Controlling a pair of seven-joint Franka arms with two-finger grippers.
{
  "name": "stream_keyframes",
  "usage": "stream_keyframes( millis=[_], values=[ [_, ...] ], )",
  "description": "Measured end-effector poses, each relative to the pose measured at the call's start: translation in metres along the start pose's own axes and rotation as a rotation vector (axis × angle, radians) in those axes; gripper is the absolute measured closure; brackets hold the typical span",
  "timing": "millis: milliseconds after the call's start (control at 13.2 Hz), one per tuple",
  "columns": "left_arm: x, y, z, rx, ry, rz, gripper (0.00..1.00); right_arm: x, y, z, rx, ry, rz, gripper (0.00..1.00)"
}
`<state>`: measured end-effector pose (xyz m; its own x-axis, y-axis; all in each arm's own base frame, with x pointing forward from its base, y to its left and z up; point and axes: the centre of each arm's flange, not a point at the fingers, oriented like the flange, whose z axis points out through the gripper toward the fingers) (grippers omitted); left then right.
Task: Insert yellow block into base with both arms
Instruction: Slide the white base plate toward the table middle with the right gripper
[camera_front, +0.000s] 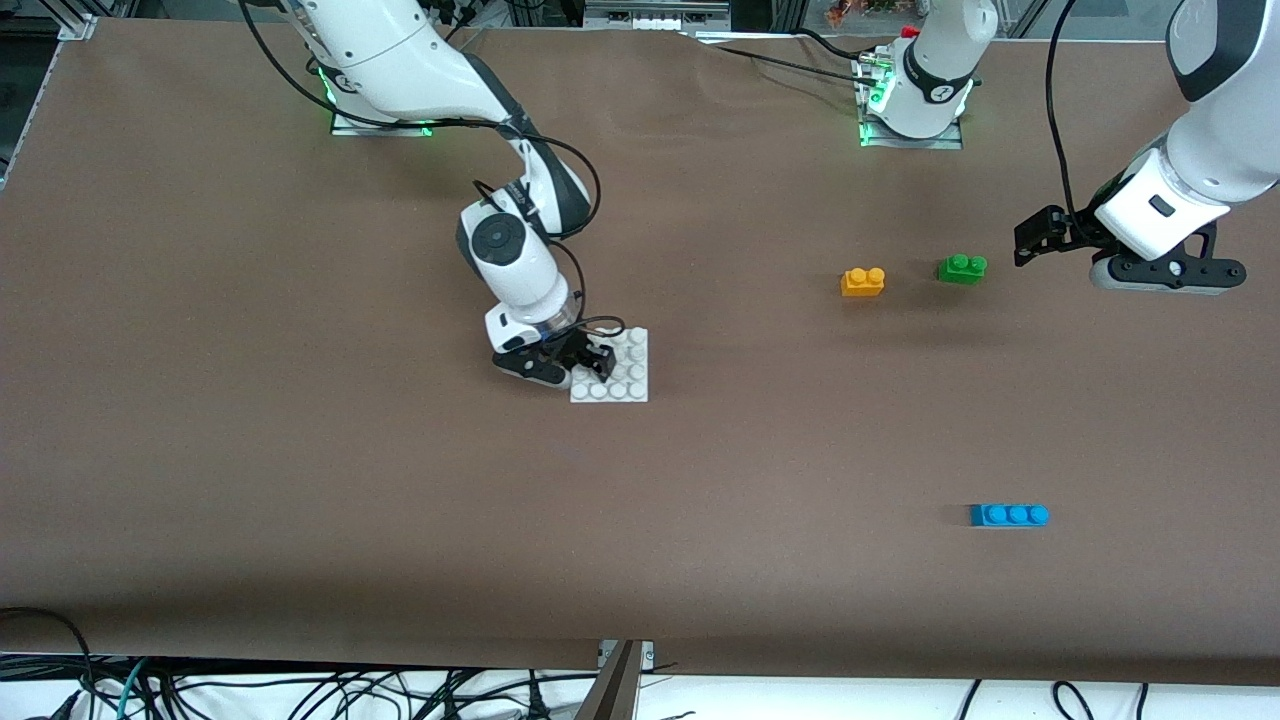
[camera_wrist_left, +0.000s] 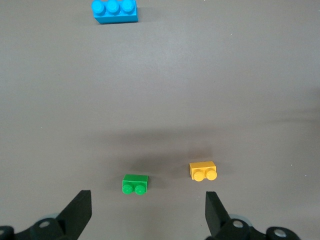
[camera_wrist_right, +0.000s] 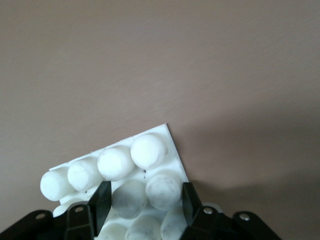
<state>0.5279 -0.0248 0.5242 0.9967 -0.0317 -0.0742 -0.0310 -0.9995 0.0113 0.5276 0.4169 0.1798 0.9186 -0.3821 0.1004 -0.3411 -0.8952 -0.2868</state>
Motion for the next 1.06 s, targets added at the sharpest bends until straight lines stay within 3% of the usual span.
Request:
stream_keyframes(
  millis=[1063],
  values=[
    [-0.002,0.0,0.001,0.0,-0.013,0.0,0.0,-0.068,-0.087,0.024,0.067,0.054,0.079,0.37]
  ],
)
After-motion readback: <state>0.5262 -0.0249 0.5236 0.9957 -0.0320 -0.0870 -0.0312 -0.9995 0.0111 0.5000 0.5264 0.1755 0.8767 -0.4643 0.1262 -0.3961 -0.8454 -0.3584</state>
